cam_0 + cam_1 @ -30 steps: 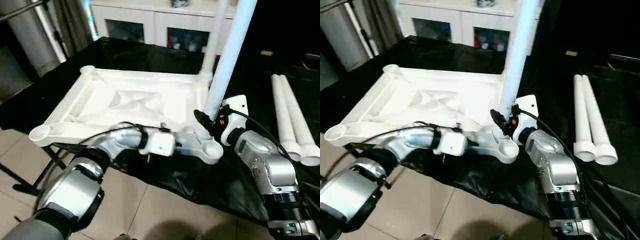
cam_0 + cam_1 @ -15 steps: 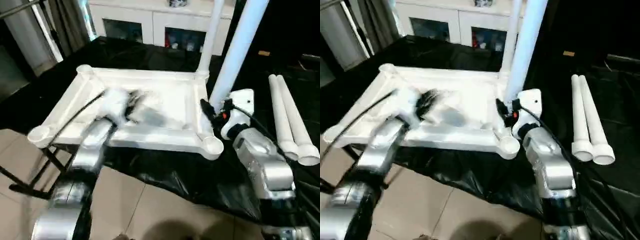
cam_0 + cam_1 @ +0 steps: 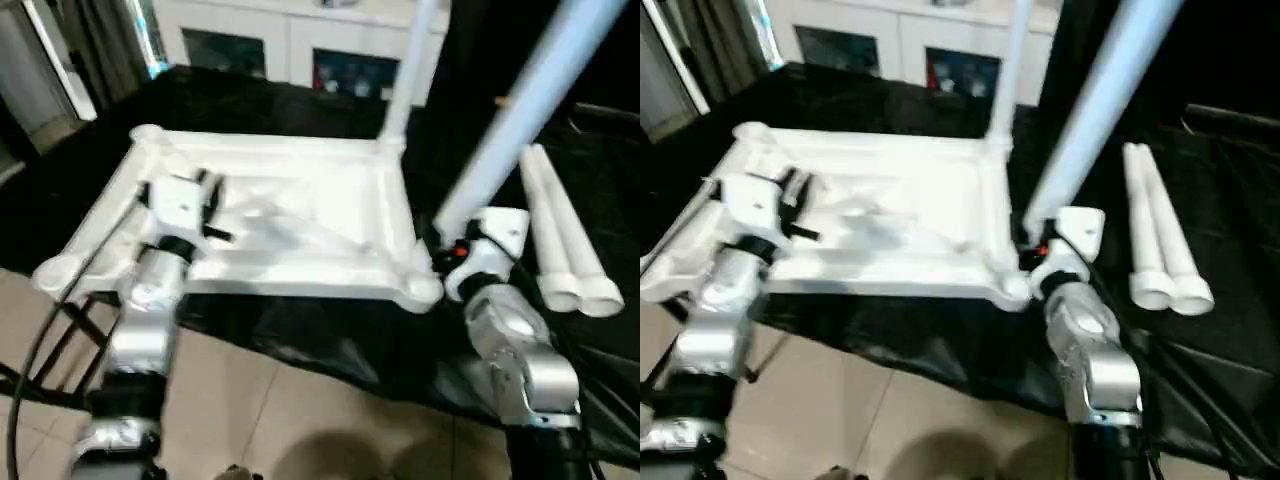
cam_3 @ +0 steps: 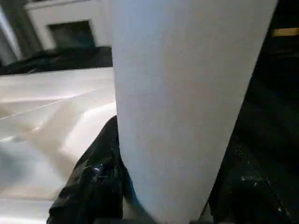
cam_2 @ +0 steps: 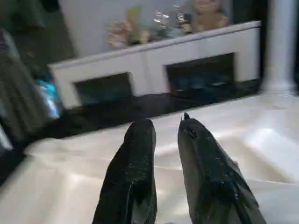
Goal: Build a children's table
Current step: Insert table leg to table base
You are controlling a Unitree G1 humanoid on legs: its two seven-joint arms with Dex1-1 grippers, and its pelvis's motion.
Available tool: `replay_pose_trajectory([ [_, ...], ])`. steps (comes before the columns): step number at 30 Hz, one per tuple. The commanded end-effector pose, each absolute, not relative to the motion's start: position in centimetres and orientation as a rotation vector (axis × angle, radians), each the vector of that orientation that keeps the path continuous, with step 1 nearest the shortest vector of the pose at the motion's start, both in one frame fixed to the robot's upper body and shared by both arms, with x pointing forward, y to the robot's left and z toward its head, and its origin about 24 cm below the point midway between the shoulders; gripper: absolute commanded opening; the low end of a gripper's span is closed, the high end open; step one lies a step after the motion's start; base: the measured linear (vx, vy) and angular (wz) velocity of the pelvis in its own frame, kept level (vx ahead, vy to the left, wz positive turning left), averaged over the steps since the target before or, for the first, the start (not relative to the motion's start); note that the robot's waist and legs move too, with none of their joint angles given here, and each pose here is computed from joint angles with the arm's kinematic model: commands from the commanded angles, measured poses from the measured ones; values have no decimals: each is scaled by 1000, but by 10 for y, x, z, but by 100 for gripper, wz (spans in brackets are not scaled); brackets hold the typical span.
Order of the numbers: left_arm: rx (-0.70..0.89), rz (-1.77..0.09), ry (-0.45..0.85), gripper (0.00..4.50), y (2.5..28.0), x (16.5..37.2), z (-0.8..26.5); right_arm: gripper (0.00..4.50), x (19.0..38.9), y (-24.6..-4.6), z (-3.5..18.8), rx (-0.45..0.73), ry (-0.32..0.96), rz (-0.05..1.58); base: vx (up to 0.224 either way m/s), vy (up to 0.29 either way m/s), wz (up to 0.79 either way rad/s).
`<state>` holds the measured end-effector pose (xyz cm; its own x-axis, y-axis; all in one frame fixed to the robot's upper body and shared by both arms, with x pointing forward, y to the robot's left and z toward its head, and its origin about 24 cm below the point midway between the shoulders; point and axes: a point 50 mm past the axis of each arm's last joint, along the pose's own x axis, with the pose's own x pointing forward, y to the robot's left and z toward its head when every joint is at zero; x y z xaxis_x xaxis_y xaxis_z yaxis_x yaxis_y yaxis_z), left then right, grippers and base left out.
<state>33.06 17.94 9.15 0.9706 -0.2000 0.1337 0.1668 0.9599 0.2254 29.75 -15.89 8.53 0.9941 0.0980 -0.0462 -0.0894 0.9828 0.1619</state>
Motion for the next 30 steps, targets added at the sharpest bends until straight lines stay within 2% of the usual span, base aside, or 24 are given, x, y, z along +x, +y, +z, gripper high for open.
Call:
replay_pose_trajectory([
  [1,210,-231,-125,103,167,329,90,190,297,-169,92,148,16,46,-2,-143,-6],
  [8,189,-254,-102,103,160,325,85,190,303,-162,98,80,10,134,-65,-72,-7],
  [9,221,-320,-130,103,156,323,84,190,302,-152,98,79,16,234,-77,-40,6],
  [10,221,-320,-130,103,156,323,84,190,302,-152,98,79,16,234,-77,-40,6],
  [13,216,-508,-172,103,147,322,89,190,301,-144,95,99,41,329,-88,-23,-7],
  [14,218,-516,-171,103,146,323,89,190,301,-144,95,99,41,332,5,62,-8],
  [15,261,-650,-125,103,142,329,86,190,302,-141,95,99,44,386,-18,73,10],
  [16,300,-739,-83,121,138,334,84,190,303,-139,96,87,43,413,-18,73,10],
  [20,382,-904,15,166,128,343,82,190,307,-140,97,79,63,440,-29,-9,-8],
  [21,469,-960,73,177,125,348,78,190,310,-142,98,69,72,442,0,0,0],
  [25,587,-983,171,196,128,355,73,190,312,-147,102,46,59,452,0,0,0],
  [30,639,-1068,276,203,132,359,70,190,312,-151,104,29,47,454,0,0,0],
])
